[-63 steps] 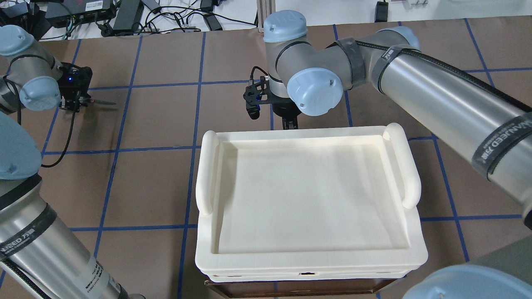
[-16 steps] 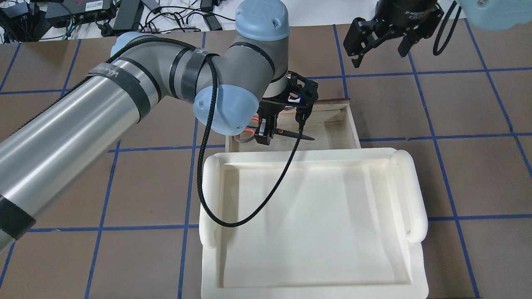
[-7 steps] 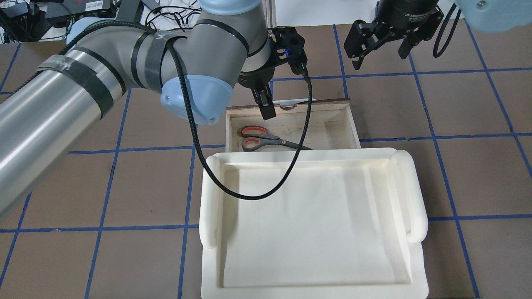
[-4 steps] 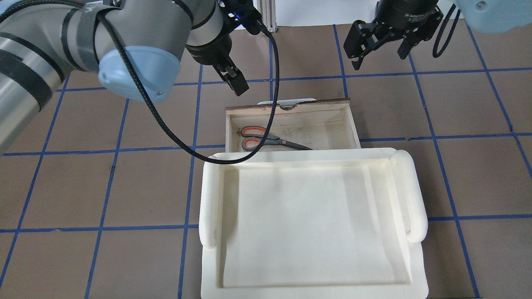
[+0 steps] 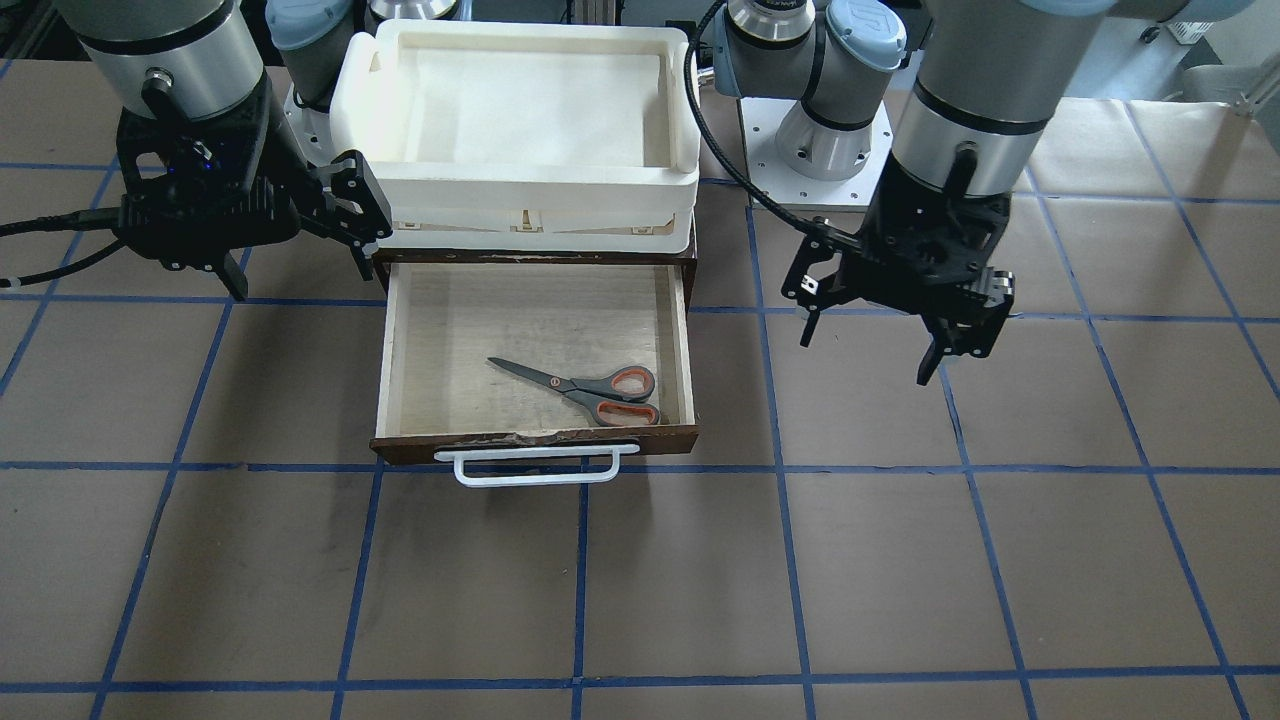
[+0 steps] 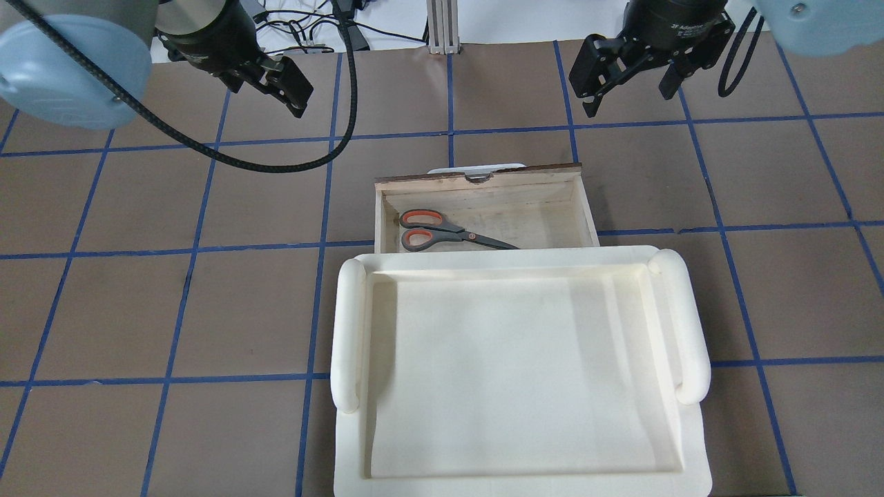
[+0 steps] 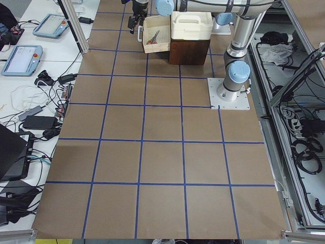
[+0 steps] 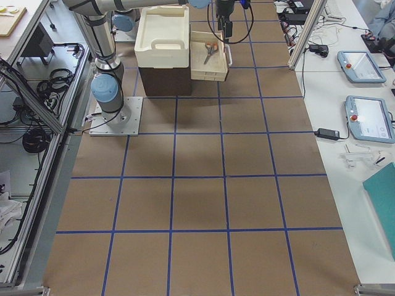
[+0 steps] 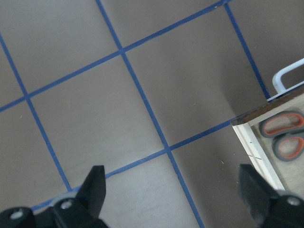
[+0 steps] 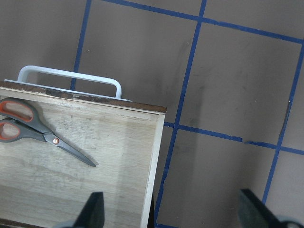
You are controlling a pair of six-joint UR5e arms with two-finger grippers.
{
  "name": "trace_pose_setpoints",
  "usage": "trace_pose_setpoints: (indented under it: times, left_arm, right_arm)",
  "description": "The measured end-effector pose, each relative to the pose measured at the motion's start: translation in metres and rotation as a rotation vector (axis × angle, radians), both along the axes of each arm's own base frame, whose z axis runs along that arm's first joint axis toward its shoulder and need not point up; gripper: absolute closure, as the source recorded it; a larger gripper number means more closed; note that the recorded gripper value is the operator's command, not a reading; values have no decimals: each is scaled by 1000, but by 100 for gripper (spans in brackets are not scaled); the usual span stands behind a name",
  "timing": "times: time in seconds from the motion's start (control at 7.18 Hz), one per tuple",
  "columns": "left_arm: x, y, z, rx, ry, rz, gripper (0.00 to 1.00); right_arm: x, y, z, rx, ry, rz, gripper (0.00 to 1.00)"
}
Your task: Place scissors in drawer with both arms
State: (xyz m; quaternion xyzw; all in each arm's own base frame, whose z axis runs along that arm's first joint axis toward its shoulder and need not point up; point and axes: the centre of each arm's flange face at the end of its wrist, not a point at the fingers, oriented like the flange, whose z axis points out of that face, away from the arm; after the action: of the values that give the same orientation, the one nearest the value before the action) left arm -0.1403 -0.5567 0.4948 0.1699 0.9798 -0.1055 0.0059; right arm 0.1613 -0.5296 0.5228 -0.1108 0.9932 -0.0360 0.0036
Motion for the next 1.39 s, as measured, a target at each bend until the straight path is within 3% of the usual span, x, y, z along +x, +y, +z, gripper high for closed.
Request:
trace_pose_setpoints:
  times: [0.14, 0.42, 0.84, 1.39]
  left_arm:
    - [18, -2, -4, 24, 14, 104, 0]
    - [43, -3, -12, 61, 16, 205, 0]
    - [55, 12, -11, 140, 11, 245, 0]
    - [48, 31, -7, 181, 25, 359, 0]
  right_arm:
    - [1, 0, 0, 0, -1, 0, 0]
    - [1, 0, 0, 1, -3, -1, 0]
    - [2, 1, 0, 2, -5, 0, 0]
    - [1, 0, 0, 3, -5, 0, 0]
